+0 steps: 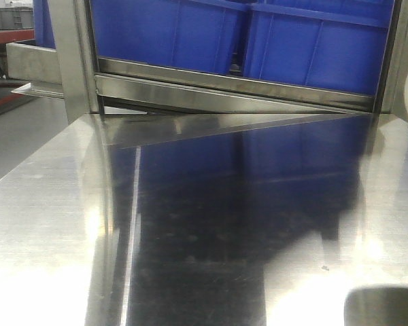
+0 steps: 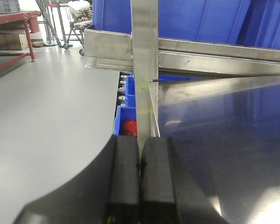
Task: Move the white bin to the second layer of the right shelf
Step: 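Lift the white bin off the table with the right gripper, then turn the base away from the table, holding the bin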
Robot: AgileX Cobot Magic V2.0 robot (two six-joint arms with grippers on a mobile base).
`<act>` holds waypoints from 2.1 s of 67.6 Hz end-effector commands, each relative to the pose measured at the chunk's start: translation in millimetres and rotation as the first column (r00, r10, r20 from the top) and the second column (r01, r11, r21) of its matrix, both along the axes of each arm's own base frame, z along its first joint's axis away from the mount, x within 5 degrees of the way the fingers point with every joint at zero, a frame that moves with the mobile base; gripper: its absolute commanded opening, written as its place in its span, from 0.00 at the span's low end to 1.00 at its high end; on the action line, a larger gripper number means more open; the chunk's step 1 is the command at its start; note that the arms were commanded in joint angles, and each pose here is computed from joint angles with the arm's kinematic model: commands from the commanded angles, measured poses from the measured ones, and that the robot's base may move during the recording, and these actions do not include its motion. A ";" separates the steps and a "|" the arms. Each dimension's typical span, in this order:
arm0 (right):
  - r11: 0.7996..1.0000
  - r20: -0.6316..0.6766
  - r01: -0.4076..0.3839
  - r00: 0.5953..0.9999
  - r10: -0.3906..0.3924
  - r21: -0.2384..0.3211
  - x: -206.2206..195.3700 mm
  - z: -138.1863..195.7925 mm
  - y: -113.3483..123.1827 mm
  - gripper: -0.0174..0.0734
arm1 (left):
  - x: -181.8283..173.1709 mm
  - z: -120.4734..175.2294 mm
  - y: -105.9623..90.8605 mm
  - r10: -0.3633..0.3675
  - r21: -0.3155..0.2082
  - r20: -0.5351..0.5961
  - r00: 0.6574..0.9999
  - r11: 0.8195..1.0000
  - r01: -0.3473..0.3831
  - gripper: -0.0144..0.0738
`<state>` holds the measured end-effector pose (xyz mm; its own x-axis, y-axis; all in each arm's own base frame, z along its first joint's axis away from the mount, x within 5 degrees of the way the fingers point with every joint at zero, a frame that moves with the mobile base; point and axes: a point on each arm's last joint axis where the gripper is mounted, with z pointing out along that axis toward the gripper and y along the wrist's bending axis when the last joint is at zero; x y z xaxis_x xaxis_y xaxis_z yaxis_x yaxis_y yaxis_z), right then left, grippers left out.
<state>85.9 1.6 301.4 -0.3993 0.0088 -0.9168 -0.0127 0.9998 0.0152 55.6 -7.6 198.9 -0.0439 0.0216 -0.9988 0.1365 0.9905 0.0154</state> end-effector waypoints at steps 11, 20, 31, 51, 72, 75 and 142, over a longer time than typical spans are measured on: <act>0.999 0.127 0.042 0.991 -0.040 -0.011 2.2 17.9 -3.9 0.24 | 0.4 -3.8 -0.1 0.000 -0.012 0.063 0.998 1.000 0.001 0.26; 0.999 0.127 0.041 0.991 -0.040 -0.008 2.2 17.9 -3.8 0.24 | 0.4 -3.8 -0.1 0.000 -0.012 0.063 0.998 1.000 0.001 0.26; 0.999 0.127 0.041 0.991 -0.040 -0.008 2.2 17.9 -3.8 0.24 | 0.4 -3.8 -0.1 0.000 -0.012 0.063 0.998 1.000 0.001 0.26; 0.999 0.127 0.041 0.991 -0.040 -0.008 2.2 17.9 -3.8 0.24 | 0.4 -3.8 -0.1 0.000 -0.012 0.063 0.998 1.000 0.001 0.26; 0.999 0.127 0.041 0.991 -0.040 -0.008 2.2 17.9 -3.8 0.24 | 0.4 -3.8 -0.1 0.000 -0.012 0.063 0.998 1.000 0.001 0.26; 0.999 0.127 0.041 0.991 -0.040 -0.008 2.2 17.9 -3.8 0.24 | 0.4 -3.8 -0.1 0.000 -0.012 0.063 0.998 1.000 0.001 0.26; 0.999 0.127 0.041 0.991 -0.040 -0.008 2.2 17.9 -3.8 0.24 | 0.4 -3.8 -0.1 0.000 -0.012 0.063 0.998 1.000 0.001 0.26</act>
<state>85.7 -1.0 301.4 -0.3995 0.0149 -0.9166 0.0159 0.9998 0.0093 55.6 -7.6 198.9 -0.0439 0.0216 -0.9988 0.1365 0.9905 0.0154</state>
